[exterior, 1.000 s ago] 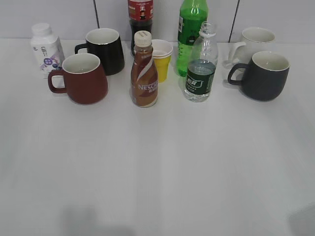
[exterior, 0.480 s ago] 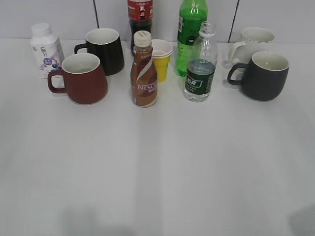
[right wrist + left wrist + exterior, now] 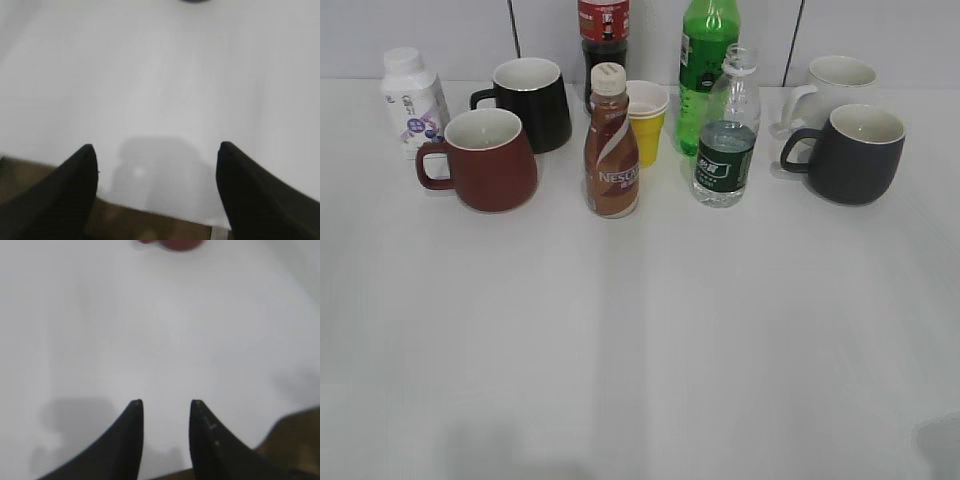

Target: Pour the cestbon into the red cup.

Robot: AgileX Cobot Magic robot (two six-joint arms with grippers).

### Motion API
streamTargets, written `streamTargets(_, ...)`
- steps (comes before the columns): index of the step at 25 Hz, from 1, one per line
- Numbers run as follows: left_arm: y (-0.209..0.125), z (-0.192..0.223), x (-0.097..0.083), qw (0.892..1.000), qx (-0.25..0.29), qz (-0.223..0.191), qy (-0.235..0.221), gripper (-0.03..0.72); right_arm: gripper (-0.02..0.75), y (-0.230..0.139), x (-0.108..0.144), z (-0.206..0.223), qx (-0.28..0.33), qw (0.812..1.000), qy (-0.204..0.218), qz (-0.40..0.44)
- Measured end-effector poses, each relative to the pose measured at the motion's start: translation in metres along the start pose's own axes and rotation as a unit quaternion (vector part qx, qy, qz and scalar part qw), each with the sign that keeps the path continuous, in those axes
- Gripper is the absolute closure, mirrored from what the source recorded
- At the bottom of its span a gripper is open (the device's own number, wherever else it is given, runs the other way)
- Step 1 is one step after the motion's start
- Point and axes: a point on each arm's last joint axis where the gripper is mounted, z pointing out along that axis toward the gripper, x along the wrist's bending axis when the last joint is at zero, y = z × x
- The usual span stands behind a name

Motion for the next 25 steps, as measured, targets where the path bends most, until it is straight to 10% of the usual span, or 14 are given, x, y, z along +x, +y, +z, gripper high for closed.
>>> streamTargets(7, -0.010, -0.016, 0.001, 0.994, -0.055, -0.055, 0.079, 0.450, 0.183, -0.003, -0.003, -0.005, -0.025, 0.994, -0.088, 0.057)
streamTargets(25, -0.023, -0.032, -0.004, 0.987, -0.117, -0.052, 0.092, 0.451, 0.183, -0.014, 0.003, -0.021, -0.087, 0.993, -0.070, 0.036)
